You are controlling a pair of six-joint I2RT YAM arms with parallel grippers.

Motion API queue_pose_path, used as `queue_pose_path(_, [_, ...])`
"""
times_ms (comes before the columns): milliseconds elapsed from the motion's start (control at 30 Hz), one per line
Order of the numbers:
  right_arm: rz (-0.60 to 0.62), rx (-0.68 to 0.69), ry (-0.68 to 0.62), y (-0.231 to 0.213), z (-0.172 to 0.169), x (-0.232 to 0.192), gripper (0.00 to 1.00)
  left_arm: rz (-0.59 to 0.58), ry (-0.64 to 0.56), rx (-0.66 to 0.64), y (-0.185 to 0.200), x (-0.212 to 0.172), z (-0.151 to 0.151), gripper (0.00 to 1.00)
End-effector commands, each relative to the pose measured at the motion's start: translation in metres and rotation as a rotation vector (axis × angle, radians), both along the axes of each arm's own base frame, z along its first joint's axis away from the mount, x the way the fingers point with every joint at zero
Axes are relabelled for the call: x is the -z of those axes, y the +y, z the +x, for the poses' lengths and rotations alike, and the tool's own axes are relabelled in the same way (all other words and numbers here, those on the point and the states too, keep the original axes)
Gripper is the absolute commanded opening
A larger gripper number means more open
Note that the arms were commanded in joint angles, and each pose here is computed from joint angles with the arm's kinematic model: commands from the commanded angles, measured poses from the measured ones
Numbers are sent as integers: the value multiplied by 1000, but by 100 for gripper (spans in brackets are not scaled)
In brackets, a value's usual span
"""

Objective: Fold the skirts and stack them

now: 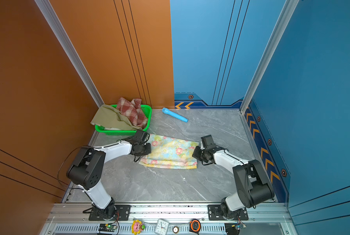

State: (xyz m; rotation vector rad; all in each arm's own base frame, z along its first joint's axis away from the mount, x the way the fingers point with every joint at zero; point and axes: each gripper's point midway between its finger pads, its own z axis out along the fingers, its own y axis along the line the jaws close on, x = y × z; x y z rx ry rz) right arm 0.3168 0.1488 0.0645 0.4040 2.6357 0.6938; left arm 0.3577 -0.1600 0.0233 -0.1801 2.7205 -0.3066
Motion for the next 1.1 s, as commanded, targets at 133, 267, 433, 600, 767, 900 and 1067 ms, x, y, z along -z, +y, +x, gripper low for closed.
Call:
queue_pose_path(133, [-218,-27,-35,-31,-8,-45,0,42,112,23,-28,38,-30,0])
queue_pose_path(267, [-284,-57,-52,-33,-12,-66,0,33,112,54,-52,43,-34,0])
queue_pose_path(433, [-323,-118,-74,-15,-14,-86,0,19,115,89,-79,49,-40,0])
queue_pose_path(600, [-334,-186,-92,20,-8,-93,0,-8,102,112,-100,47,-41,0])
queue_pose_path(767, [-336,-267,-76,65,-2,-82,0,-26,96,123,-110,45,-44,0])
queue_pose_path(900, [-260,-281,-43,93,3,-65,0,-41,91,116,-108,44,-46,0])
queue_pose_path(1067, [-58,-262,-38,127,12,-61,17,-60,88,98,-102,48,-50,0])
